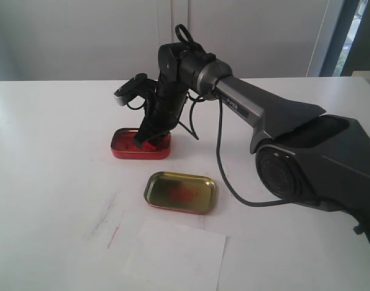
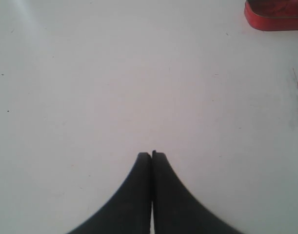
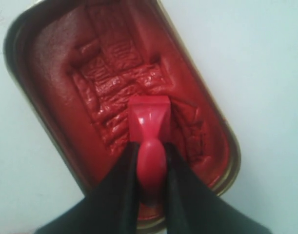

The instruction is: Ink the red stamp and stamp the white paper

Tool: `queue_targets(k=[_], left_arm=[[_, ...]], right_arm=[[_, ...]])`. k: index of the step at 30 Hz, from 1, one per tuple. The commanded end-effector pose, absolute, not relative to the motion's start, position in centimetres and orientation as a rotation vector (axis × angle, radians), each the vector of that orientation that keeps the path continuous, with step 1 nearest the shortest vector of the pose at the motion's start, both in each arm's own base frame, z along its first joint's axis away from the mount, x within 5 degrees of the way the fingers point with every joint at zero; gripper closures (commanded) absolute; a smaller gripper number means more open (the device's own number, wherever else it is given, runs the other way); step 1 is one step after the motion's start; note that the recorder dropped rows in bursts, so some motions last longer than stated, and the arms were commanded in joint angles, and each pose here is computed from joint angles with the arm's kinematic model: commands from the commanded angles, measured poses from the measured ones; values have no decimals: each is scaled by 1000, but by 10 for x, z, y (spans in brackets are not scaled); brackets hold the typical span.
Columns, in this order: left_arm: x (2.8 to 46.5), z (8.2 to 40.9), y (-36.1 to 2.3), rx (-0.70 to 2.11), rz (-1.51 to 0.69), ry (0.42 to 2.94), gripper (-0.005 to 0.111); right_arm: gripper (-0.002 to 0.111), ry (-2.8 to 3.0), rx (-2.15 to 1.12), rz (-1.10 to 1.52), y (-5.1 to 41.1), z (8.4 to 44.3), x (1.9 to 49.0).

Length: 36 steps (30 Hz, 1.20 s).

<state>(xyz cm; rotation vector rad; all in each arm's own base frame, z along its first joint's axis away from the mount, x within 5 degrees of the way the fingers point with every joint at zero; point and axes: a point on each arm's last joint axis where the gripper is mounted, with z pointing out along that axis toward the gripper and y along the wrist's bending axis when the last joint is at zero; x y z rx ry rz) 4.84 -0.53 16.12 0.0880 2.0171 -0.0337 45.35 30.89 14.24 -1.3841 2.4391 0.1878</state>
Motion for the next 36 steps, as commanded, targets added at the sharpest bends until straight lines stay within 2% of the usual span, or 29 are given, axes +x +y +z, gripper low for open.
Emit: queue_targets(k=[1, 8, 11, 29, 36], left_arm=[[48, 158, -5, 82, -38, 2029, 107], [48, 158, -5, 82, -38, 2029, 107], [48, 158, -5, 82, -38, 2029, 107], [48, 158, -5, 82, -38, 2029, 107], [48, 158, -5, 82, -38, 2029, 107]], right_arm=[[108, 2479, -1428, 146, 306, 112, 454], [108, 2505, -1517, 131, 302, 110, 449], [108, 2487, -1537, 49, 298, 113, 452], [108, 2400, -1490, 10, 295, 167, 452], [108, 2407, -1461, 15, 295, 172, 452]])
